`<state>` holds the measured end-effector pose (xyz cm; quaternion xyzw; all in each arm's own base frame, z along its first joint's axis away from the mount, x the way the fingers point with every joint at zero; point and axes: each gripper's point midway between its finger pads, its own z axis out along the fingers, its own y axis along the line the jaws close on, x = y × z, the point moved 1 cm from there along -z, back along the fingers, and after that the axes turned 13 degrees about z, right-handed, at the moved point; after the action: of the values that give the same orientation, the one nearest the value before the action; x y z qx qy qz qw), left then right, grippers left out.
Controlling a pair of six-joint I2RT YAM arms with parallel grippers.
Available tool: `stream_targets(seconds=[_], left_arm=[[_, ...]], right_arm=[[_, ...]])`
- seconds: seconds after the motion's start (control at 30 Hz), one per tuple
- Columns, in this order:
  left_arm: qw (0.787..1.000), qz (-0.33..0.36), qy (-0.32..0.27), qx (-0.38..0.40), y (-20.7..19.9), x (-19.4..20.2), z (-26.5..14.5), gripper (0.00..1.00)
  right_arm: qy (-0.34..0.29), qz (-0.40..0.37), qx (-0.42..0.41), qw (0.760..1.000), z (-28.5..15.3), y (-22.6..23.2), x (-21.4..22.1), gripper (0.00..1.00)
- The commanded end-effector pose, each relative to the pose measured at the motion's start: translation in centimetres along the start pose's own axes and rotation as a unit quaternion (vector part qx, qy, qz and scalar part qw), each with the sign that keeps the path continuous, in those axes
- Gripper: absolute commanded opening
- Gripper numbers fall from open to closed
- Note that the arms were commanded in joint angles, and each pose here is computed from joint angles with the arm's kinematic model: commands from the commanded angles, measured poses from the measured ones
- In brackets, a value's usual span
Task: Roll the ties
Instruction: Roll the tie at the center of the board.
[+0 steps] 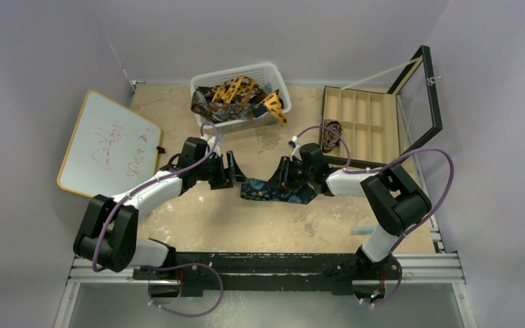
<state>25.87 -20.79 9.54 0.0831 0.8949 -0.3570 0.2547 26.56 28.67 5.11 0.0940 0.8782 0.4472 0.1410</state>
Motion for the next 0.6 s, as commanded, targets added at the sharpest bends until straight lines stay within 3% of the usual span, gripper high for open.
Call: stream_targets(seconds=[0.0,0.3,0.57], left_arm=[[1.000,0.005,-0.009,0.013,-0.1,-0.3,0.2,0.70],[1.000,0.001,-0.012,0.011,0.2,-0.1,0.5,0.70],[0.999,0.010,-0.021,0.022,0.4,0.2,1.0,0.70]], right_arm=[[-0.001,-0.023,0.003,1.000,-0.5,0.8,-0.5,0.37],[-0.018,-0.016,-0.017,1.000,-1.7,1.4,-0.1,0.48],[0.004,0.003,-0.009,1.000,-0.5,0.0,0.6,0.39]])
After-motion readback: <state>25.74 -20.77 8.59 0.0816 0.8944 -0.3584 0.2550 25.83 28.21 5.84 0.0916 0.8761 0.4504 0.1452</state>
